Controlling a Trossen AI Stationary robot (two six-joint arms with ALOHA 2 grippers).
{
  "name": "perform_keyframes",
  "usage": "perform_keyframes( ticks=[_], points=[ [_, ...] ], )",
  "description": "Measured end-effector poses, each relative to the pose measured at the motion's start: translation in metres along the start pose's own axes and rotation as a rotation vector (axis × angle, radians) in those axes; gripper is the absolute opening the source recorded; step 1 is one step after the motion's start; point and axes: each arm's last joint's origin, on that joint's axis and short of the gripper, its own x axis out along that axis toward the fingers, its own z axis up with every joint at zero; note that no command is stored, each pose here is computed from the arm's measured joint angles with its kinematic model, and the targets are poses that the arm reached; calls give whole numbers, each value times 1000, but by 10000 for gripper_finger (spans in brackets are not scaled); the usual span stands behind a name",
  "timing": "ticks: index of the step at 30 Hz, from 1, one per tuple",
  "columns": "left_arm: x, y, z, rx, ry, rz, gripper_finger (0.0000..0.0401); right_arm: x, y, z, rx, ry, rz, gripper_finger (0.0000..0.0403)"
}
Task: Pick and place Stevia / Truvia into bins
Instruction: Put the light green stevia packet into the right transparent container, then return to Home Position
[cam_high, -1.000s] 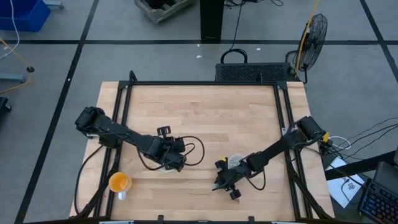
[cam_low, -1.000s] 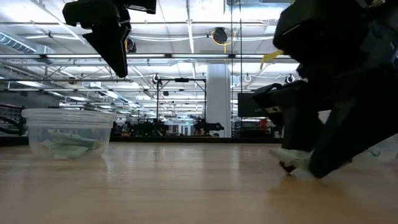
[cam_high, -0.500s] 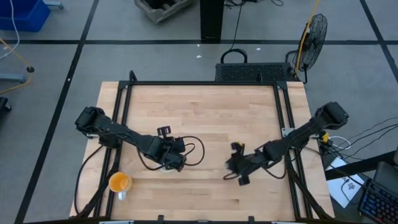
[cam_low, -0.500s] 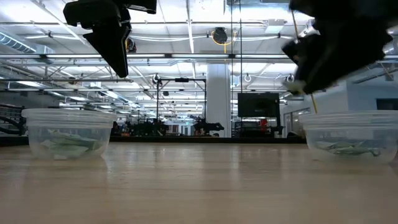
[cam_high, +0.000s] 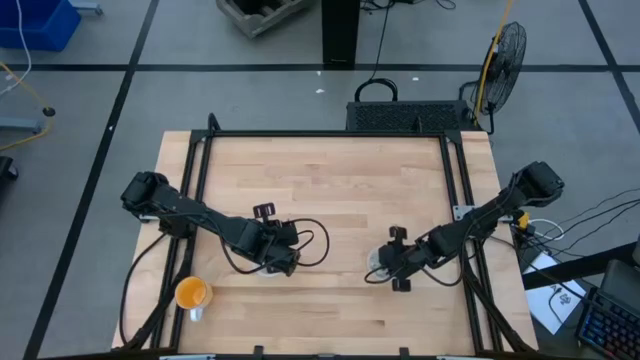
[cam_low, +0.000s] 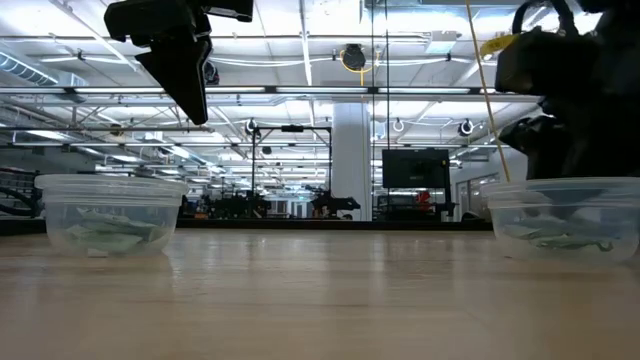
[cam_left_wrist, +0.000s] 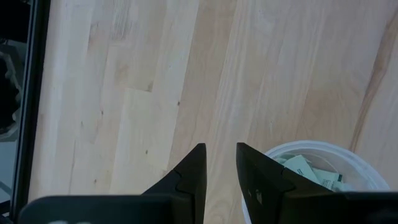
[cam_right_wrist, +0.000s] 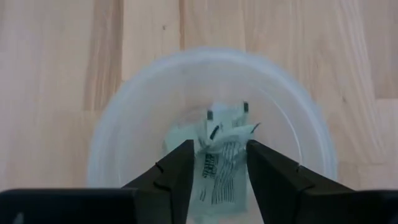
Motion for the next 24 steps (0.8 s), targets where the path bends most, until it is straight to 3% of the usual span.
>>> perform_keyframes(
  ticks=[9, 13, 20, 24],
  points=[
    [0, 0, 0, -1, -2, -1, 93, -1, 5, 9, -28, -84, 50, 182],
    [0, 0, -1, 39, 12, -9, 93, -10, 5, 10, -51, -69, 145, 187],
    [2, 6, 0, 18, 9, 44, 93, -57, -8, 21, 36, -221, 267, 175],
    [-2, 26, -7, -57, 46, 184, 93, -94, -19, 21, 42, -354, 319, 172]
  ],
)
